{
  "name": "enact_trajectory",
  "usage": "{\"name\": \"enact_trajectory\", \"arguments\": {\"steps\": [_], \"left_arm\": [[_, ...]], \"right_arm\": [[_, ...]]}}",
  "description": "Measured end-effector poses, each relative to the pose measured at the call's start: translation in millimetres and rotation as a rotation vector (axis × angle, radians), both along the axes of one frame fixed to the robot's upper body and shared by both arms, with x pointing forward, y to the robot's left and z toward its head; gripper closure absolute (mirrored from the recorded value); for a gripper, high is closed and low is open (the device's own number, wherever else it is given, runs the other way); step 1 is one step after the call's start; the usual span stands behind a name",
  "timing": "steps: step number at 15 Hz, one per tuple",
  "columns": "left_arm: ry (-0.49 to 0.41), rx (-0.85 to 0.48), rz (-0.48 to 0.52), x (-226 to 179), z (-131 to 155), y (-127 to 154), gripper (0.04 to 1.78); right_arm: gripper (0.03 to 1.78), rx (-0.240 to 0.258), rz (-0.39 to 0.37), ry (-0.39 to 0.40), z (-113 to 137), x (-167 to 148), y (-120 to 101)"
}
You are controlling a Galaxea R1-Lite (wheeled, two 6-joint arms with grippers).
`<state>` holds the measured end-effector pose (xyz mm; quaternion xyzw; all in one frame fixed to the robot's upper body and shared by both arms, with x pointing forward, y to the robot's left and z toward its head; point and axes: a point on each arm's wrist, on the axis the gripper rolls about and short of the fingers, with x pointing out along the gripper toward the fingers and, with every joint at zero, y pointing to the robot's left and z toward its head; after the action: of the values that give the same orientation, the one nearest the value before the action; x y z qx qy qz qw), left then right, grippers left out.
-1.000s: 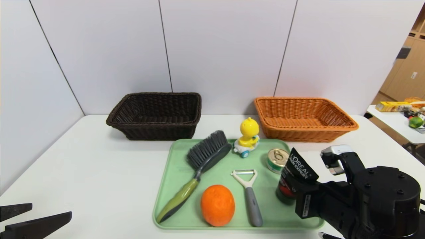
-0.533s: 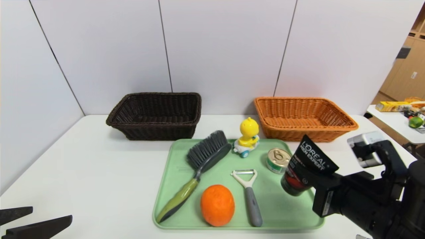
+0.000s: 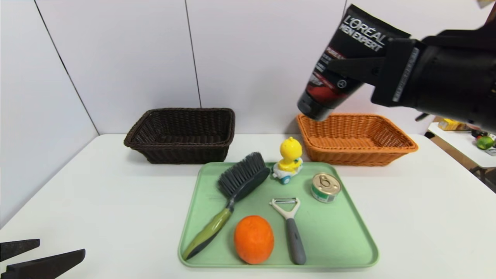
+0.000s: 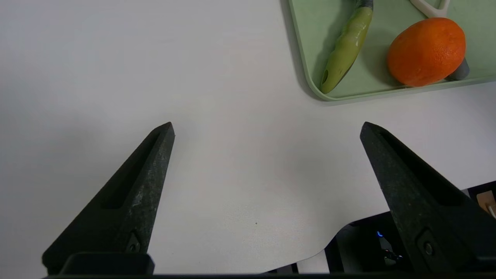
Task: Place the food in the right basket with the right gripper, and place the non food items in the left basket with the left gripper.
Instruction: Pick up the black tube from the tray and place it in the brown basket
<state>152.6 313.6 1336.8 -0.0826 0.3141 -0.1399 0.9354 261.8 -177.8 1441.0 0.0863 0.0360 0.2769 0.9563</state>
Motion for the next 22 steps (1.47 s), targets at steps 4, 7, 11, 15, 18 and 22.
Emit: {"name": "enact_trajectory", "arguments": {"steps": [4,7,11,15,18,22], "left_arm": [[-0.012,-0.003,0.008,1,0,0,0.13],[-0.006,0.002,0.008,1,-1,0,0.13],[0.014,0.009,0.009,1,-5,0,0.13],[0.020,0.013,0.012,0,-7,0,0.13],[0.026,0.014,0.013,0,-8,1,0.13],[0.021,0.013,0.013,-2,-8,1,0.13]], "right_arm": [[1.54,0.003,0.074,0.002,3,54,51],[1.54,0.035,0.085,-0.033,-21,99,93],[1.54,0.077,0.082,-0.071,-63,143,136],[1.54,0.137,0.038,-0.133,-90,169,165],[1.54,0.152,0.034,-0.147,-108,179,181],[1.54,0.144,0.002,-0.137,-129,193,194]]}}
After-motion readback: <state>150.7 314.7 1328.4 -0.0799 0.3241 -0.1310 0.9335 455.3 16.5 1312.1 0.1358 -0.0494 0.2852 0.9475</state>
